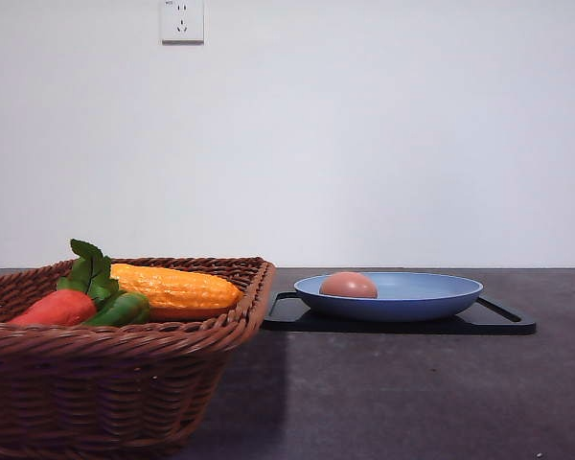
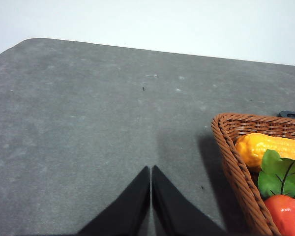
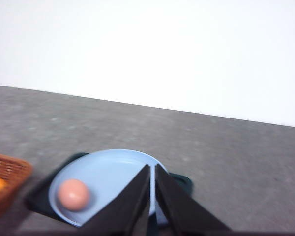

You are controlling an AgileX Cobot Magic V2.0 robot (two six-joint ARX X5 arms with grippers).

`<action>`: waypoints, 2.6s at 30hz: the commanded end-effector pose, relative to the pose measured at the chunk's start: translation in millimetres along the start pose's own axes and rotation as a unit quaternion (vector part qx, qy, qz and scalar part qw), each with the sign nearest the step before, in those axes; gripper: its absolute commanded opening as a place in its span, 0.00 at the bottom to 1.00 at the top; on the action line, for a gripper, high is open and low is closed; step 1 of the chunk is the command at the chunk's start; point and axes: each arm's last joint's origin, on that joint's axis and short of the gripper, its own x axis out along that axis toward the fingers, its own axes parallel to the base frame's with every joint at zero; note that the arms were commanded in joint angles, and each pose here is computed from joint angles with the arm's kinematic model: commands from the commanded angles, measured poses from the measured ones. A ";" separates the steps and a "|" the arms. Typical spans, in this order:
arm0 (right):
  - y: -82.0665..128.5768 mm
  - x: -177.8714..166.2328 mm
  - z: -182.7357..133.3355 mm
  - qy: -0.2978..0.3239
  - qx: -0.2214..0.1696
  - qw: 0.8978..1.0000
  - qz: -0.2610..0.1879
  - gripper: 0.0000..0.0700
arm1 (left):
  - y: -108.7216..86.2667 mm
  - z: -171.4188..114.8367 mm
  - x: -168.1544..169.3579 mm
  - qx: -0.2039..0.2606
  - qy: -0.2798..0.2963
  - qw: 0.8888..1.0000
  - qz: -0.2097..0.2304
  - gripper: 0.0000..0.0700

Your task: Transfer egg from basket to plate and serve

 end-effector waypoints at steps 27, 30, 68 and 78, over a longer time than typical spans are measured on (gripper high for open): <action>-22.1 -15.0 -75.5 0.069 0.039 0.996 -0.038 0.00 | 1.0 -9.2 2.5 -0.004 0.016 1.000 -0.001 0.00; -22.1 -14.9 -74.7 0.065 0.039 0.996 -0.038 0.00 | 1.0 -9.2 2.5 -0.004 0.016 1.000 -0.001 0.00; -22.3 -14.5 -71.5 0.048 0.036 0.997 -0.040 0.00 | 1.0 -9.2 2.5 -0.004 0.016 1.000 -0.001 0.00; -22.3 -14.5 -71.5 0.048 0.036 0.997 -0.040 0.00 | 1.0 -9.2 2.5 -0.004 0.016 1.000 -0.001 0.00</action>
